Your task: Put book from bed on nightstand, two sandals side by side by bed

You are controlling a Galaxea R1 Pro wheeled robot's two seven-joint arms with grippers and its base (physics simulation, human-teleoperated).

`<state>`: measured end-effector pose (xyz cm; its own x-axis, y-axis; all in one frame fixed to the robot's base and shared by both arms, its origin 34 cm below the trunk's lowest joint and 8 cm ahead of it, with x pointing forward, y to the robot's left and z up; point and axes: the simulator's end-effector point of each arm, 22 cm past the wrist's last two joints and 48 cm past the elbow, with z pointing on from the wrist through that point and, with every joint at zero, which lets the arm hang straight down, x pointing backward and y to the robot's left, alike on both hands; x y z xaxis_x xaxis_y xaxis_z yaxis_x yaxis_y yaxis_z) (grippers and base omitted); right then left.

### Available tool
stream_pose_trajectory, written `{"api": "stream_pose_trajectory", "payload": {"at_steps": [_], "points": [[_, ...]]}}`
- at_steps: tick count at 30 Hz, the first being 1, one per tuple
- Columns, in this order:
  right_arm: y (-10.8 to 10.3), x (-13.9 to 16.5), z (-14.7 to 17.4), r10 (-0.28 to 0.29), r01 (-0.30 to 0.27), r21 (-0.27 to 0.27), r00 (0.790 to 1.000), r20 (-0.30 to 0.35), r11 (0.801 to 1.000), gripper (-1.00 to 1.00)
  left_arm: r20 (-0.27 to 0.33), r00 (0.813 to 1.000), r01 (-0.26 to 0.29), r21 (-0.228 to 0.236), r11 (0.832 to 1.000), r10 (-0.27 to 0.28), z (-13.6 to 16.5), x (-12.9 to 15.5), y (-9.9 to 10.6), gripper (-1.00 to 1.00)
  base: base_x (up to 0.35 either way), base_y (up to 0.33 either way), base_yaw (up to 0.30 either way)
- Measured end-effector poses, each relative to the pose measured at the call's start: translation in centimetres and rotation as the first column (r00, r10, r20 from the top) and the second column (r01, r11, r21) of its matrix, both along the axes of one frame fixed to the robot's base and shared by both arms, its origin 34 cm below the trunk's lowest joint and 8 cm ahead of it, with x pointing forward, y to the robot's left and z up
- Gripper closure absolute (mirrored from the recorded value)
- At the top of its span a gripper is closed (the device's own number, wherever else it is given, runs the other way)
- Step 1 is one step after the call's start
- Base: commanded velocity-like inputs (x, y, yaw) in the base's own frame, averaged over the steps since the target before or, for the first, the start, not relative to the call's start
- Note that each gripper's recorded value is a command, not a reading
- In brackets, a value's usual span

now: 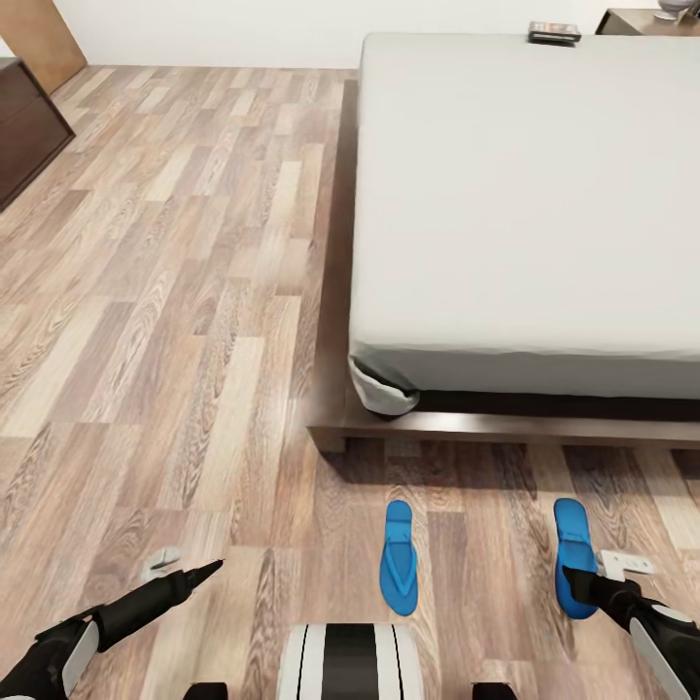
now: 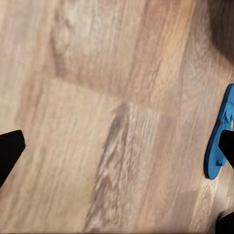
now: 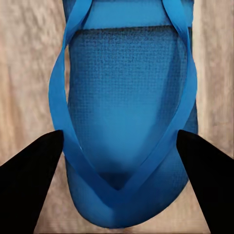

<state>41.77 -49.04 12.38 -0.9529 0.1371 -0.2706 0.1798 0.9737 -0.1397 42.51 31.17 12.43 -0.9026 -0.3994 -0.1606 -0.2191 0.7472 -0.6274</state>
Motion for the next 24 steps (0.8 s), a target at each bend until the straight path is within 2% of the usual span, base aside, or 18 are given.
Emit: {"api": "stream_pose_trajectory", "payload": {"at_steps": [24], "points": [[0.04,0.01,0.00,0.000,0.000,0.002,1.000,0.000,1.000,1.00,-0.002,1.000,0.001,0.004,1.000,-0.001,-0.07,-0.04,0.00,-1.00,0.000,0.315,0.000]]}}
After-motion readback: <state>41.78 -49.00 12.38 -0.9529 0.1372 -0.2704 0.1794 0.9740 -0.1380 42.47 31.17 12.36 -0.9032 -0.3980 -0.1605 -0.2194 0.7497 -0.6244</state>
